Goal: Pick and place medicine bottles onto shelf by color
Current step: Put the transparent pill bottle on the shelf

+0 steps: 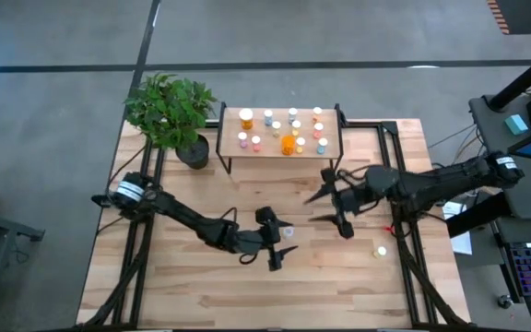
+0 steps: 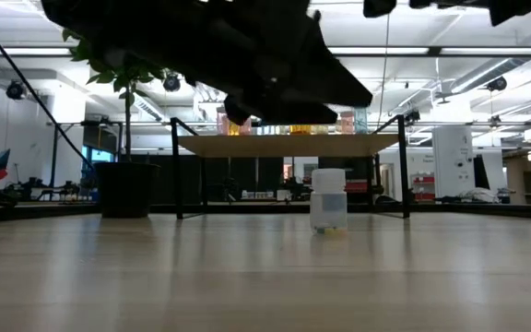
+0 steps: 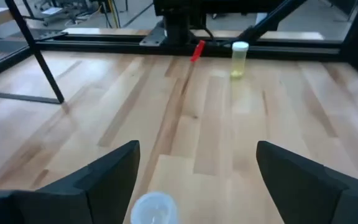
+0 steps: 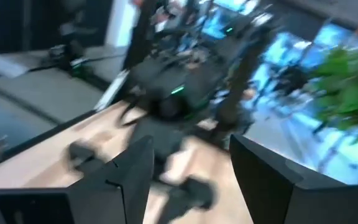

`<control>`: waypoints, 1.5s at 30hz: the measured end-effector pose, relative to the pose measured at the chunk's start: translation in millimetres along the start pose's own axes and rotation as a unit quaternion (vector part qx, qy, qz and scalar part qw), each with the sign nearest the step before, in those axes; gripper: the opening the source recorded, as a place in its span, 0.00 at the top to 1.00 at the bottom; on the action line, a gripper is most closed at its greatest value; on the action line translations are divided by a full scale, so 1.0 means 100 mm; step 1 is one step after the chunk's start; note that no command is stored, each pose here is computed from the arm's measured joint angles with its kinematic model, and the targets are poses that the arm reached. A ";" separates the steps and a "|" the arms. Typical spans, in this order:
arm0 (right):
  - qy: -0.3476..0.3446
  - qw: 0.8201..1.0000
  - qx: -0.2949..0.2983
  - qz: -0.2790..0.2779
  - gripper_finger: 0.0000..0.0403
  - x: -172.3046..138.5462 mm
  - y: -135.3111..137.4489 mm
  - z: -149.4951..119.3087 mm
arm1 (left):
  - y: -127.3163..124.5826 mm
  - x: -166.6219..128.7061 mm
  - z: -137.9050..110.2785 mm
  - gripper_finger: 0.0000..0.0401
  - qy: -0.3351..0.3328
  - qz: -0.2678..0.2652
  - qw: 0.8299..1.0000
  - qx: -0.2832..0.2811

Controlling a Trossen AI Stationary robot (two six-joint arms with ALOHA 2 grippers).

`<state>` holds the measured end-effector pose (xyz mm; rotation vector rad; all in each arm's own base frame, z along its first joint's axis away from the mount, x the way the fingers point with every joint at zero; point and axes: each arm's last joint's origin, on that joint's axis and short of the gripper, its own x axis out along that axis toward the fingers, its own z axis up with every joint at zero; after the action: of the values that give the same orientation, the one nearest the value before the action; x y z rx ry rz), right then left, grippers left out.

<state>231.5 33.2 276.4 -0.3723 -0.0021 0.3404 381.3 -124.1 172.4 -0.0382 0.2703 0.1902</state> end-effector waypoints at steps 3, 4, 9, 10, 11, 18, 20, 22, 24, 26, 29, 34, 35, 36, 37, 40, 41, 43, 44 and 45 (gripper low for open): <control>-0.012 0.999 -0.006 -0.036 0.50 -0.08 -0.14 0.03 | -0.01 0.06 0.02 0.24 -0.006 0.003 1.000 0.009; -0.016 0.999 -0.011 -0.045 0.50 -0.10 -0.17 0.04 | -0.01 0.06 0.01 0.24 -0.004 0.006 1.000 0.010; -0.035 0.996 -0.044 -0.063 0.50 -0.17 -0.22 0.06 | 0.04 0.08 -0.03 0.24 0.003 0.015 1.000 0.012; -0.034 0.996 -0.051 -0.060 0.50 -0.18 -0.21 0.06 | 0.04 0.07 -0.04 0.24 0.004 0.016 1.000 0.013; -0.030 0.996 -0.057 -0.058 0.50 -0.20 -0.21 0.07 | 0.05 0.07 -0.05 0.24 0.006 0.016 1.000 0.014; 0.004 0.998 -0.044 -0.041 0.50 -0.40 -0.15 0.10 | 0.16 0.12 -0.18 0.24 0.027 0.032 0.999 0.019; 0.005 0.998 -0.037 -0.041 0.50 -0.45 -0.14 0.12 | 0.19 0.14 -0.18 0.24 0.027 0.037 0.999 0.010; 0.002 0.999 -0.031 -0.042 0.50 -0.48 -0.14 0.14 | 0.22 0.15 -0.18 0.24 0.027 0.041 0.999 0.002; 0.003 0.999 -0.030 -0.042 0.50 -0.51 -0.13 0.15 | 0.22 0.14 -0.20 0.24 0.030 0.039 0.999 0.000; 0.004 0.999 -0.030 -0.041 0.50 -0.51 -0.13 0.14 | 0.23 0.13 -0.23 0.24 0.035 0.039 0.999 -0.002; 0.009 0.999 -0.028 -0.039 0.50 -0.51 -0.12 0.13 | 0.23 0.13 -0.27 0.24 0.052 0.032 0.998 0.004; 0.015 0.999 -0.030 -0.036 0.50 -0.49 -0.12 0.11 | 0.22 0.17 -0.37 0.24 0.063 0.030 0.998 0.009; 0.015 0.999 -0.030 -0.036 0.50 -0.49 -0.12 0.11 | 0.22 0.18 -0.41 0.24 0.065 0.028 0.997 0.007; 0.014 0.999 -0.030 -0.037 0.50 -0.50 -0.12 0.11 | 0.21 0.21 -0.46 0.24 0.067 0.029 0.997 0.002; 0.013 0.999 -0.031 -0.037 0.50 -0.50 -0.12 0.12 | 0.20 0.24 -0.49 0.24 0.066 0.027 0.997 -0.002; 0.013 0.999 -0.031 -0.037 0.50 -0.50 -0.12 0.12 | 0.18 0.29 -0.58 0.24 0.068 0.025 0.997 -0.002; 0.014 0.999 -0.031 -0.037 0.50 -0.51 -0.12 0.12 | 0.18 0.29 -0.58 0.24 0.065 0.024 0.998 -0.004; 0.015 0.999 -0.031 -0.037 0.50 -0.50 -0.12 0.12 | 0.18 0.29 -0.56 0.24 0.061 0.023 0.998 -0.005; 0.016 0.999 -0.030 -0.037 0.50 -0.50 -0.12 0.11 | 0.18 0.28 -0.54 0.24 0.058 0.023 0.998 -0.005; 0.017 0.999 -0.030 -0.037 0.50 -0.50 -0.12 0.11 | 0.18 0.28 -0.53 0.24 0.056 0.023 0.998 -0.004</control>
<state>187.3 10.2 294.1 -0.4368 0.0071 0.2612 390.5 -105.1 114.0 -0.0511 0.3832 0.2348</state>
